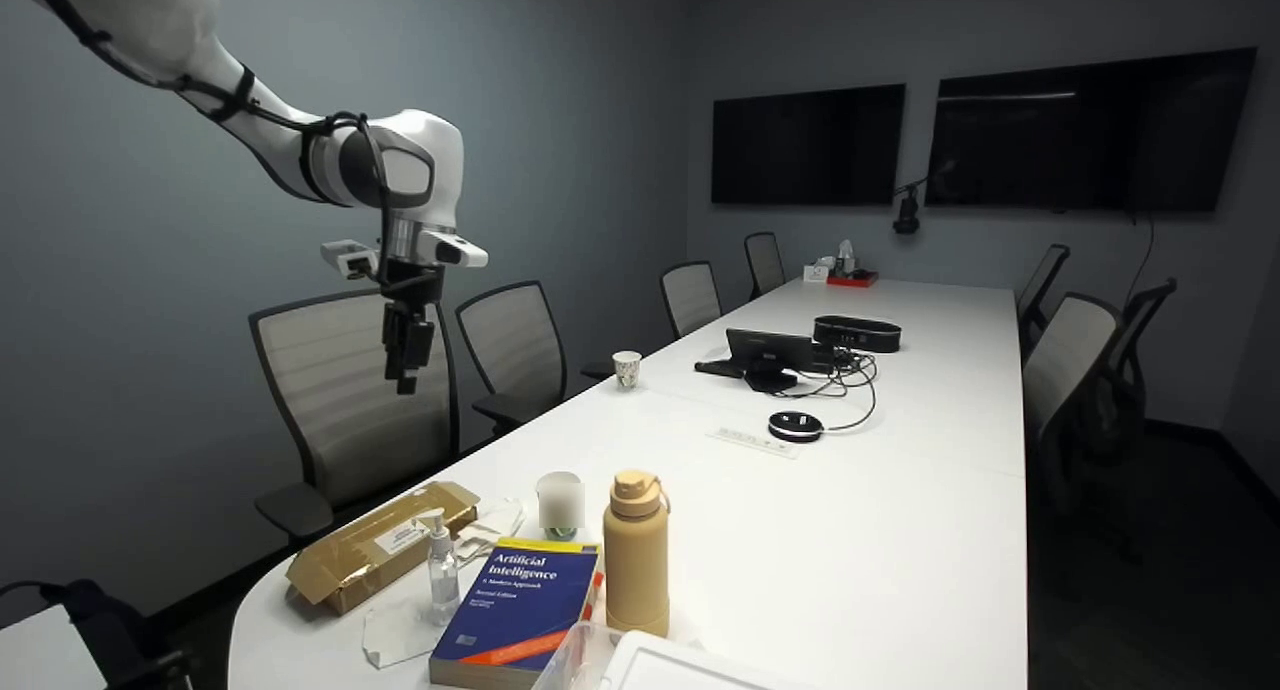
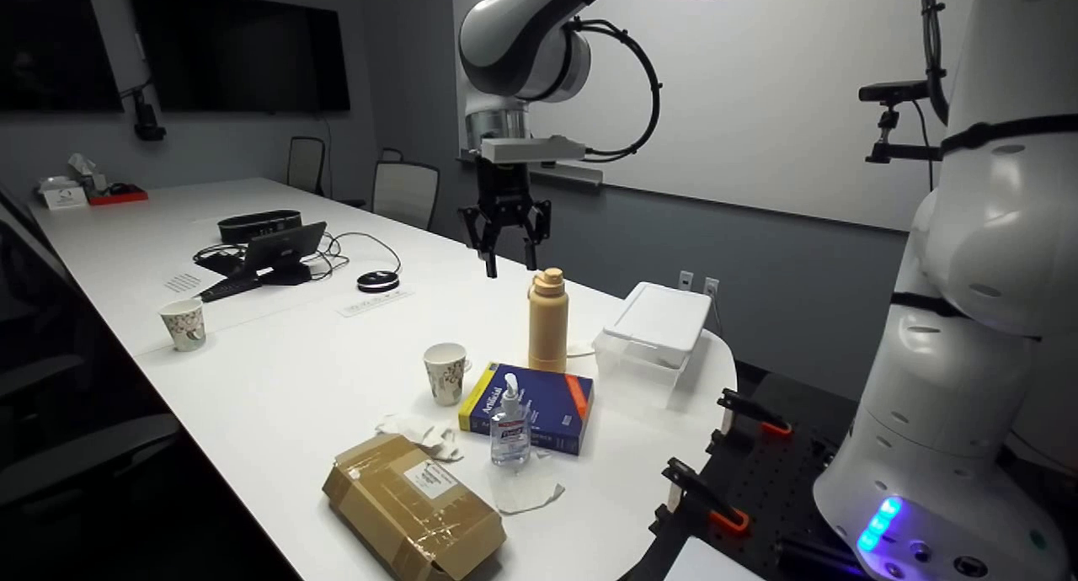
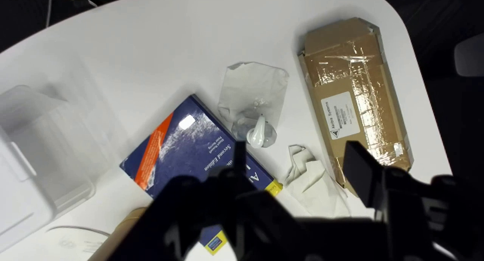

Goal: Push the top of the transparent bottle

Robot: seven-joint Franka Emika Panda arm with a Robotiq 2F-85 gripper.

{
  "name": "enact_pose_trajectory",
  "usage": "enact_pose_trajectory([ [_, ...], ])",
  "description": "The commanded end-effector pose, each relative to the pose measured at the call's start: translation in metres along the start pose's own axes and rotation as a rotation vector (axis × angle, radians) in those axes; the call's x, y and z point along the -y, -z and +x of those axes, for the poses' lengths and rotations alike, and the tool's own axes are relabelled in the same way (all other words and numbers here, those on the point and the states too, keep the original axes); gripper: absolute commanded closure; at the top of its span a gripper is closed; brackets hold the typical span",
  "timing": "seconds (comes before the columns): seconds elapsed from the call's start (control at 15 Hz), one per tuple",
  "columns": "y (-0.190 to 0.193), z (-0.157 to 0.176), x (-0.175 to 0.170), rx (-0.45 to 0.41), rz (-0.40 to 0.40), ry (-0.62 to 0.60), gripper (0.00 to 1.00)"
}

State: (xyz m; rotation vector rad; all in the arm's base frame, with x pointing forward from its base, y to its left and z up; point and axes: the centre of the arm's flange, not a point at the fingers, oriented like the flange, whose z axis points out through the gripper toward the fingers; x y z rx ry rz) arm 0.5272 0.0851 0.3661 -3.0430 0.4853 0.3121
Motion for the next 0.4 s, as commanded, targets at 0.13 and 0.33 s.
enact_pose_trajectory([
  [0.13, 0.0204, -0.0127, 0.0035, 0.028, -0.035, -0.021, 0.00],
  [0.33, 0.0202, -0.0134, 0.0040, 0.033, -0.038, -0.019, 0.00],
])
